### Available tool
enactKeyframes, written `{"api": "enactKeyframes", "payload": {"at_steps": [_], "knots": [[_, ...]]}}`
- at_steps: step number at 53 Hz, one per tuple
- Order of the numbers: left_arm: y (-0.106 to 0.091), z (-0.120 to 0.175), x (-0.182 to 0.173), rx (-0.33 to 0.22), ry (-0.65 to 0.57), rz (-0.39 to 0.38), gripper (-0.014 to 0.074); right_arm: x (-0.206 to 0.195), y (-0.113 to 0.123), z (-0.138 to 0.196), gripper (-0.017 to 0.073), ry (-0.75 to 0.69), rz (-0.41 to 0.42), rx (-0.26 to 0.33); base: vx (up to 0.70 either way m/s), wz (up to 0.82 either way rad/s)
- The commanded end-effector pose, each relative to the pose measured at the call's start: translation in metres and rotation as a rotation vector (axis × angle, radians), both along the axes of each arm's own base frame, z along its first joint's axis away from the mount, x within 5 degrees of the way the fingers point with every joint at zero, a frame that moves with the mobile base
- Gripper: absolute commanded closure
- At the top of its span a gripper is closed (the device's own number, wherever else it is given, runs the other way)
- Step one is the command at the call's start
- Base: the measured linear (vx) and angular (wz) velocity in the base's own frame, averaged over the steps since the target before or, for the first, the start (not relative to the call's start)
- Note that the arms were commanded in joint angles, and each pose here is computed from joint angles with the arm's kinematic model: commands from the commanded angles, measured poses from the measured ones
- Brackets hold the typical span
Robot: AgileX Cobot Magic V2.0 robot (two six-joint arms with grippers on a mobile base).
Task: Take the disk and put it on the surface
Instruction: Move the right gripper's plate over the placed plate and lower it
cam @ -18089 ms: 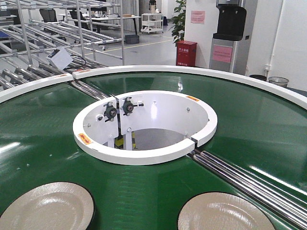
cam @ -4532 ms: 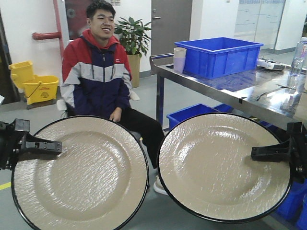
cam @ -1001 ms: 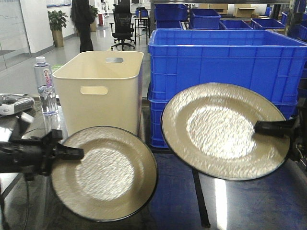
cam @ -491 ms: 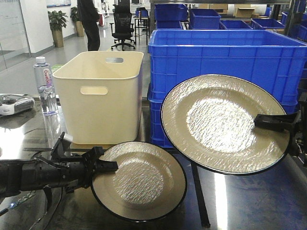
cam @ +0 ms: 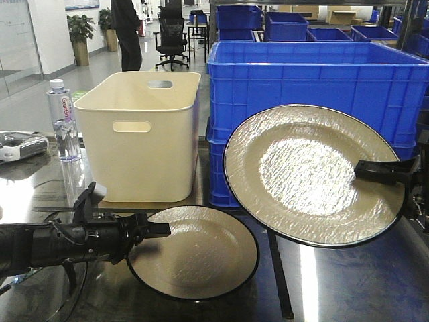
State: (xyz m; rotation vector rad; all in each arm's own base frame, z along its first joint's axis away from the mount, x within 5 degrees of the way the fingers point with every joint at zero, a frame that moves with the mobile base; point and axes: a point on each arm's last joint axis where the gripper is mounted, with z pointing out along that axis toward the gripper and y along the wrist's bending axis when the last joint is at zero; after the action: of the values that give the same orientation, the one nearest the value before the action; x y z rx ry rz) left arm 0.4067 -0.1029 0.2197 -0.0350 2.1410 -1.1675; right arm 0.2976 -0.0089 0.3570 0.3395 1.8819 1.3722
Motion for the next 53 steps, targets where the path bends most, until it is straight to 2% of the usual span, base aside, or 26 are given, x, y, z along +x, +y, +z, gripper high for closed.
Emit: {"api": "enactKeyframes", "payload": {"at_steps": [1, 13, 17, 25, 32, 39, 48, 53], "knots": [[0.001, 0.041, -0.003, -0.049, -0.143, -0.024, 0.0034, -0.01, 0.004, 0.031, 0.0568, -0.12, 0.016, 0.097, 0.0, 0.0], [0.032, 0.042, 0.003, -0.018, -0.181, 0.031, 0.0034, -0.01, 0.004, 0.03, 0.0568, -0.125, 0.02, 0.062, 0.0, 0.0], [0.045, 0.043, 0.004, -0.028, -0.185, 0.047, 0.0034, -0.009, 0.003, 0.028, 0.0568, -0.121, 0.012, 0.05, 0.0, 0.0], [0.062, 0.049, 0.001, -0.063, -0.206, 0.032, 0.0037, -0.008, 0.002, 0.026, 0.0568, -0.111, -0.011, 0.022, 0.0, 0.0], [0.08, 0.069, -0.008, -0.029, -0.262, 0.037, 0.0074, -0.005, 0.004, 0.022, 0.0568, -0.096, -0.022, -0.011, 0.0, 0.0], [0.095, 0.109, -0.03, 0.052, -0.373, 0.058, 0.0222, 0.004, 0.023, 0.016, 0.0568, -0.073, -0.021, -0.038, 0.0, 0.0], [0.106, 0.167, -0.074, 0.175, -0.536, 0.085, 0.0608, 0.024, 0.06, -0.001, 0.0568, -0.03, -0.078, -0.079, 0.0, 0.0], [0.106, 0.19, -0.097, 0.237, -0.589, 0.088, 0.0603, 0.036, 0.085, -0.015, 0.0568, -0.026, -0.08, -0.1, 0.0, 0.0]]}}
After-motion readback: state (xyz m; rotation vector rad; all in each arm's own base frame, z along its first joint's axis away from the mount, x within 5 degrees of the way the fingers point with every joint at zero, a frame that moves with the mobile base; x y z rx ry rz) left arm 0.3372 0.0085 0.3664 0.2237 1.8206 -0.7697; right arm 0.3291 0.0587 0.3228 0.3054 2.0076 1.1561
